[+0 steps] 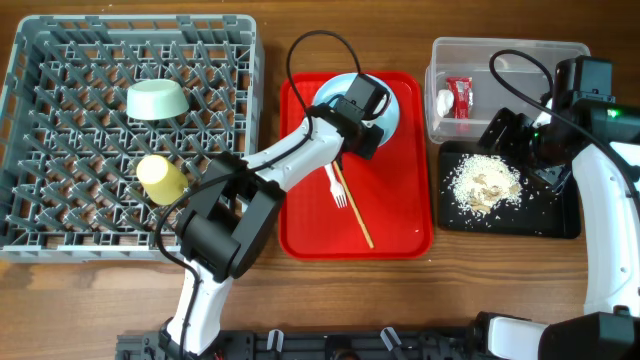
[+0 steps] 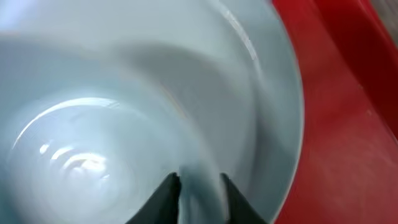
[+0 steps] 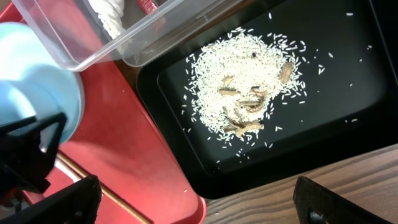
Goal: Sort waste into correct bins and load items into the dishwasher rack
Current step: 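Reach the left gripper to the light-blue bowl and grasp its rim, then carry the light-blue bowl into the dish rack and release it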
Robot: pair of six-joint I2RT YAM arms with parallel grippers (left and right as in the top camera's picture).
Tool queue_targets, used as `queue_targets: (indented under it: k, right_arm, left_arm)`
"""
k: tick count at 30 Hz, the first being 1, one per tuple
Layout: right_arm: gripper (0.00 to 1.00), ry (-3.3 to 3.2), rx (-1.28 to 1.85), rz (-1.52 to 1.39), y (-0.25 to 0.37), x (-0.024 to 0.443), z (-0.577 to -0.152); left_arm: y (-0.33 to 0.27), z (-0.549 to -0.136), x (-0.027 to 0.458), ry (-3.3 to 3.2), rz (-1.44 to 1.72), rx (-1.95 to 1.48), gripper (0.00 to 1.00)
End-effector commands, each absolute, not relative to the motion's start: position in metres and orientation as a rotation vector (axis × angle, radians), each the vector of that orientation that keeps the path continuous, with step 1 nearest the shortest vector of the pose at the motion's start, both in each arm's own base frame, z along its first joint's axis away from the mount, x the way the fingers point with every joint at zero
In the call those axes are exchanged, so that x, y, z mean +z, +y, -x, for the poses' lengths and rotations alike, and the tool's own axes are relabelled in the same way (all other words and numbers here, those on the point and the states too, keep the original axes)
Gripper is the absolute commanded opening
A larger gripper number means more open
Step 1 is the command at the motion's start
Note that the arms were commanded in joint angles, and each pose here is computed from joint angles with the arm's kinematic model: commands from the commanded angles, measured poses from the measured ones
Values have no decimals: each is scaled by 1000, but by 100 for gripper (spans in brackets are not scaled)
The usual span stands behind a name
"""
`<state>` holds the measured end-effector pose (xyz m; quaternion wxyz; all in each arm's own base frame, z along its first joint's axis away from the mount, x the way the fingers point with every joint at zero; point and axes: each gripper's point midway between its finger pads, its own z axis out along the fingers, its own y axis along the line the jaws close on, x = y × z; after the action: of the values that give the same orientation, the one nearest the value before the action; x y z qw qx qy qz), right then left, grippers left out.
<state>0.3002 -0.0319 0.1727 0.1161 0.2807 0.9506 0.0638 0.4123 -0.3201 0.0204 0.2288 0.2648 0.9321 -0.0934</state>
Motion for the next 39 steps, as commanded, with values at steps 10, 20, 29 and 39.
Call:
queue_targets:
  k: [10,20,29,39]
  right_arm:
    - [100,2763,201,-805,-31,181,-299]
    - [100,2765,200,-795,-31,181,-299]
    - [100,2771,196,-769,-31,181,-299]
    - [100,2772,196,-770,-31,181,-299]
  left_arm:
    - [-319,-430,66,2454,-667,-229,4]
    - [-279,-442,188,2313,-532,-582,4]
    - [-176,-465,229,2259,-270,-1122,4]
    - [-81,-484,199,2200,4,-1475,4]
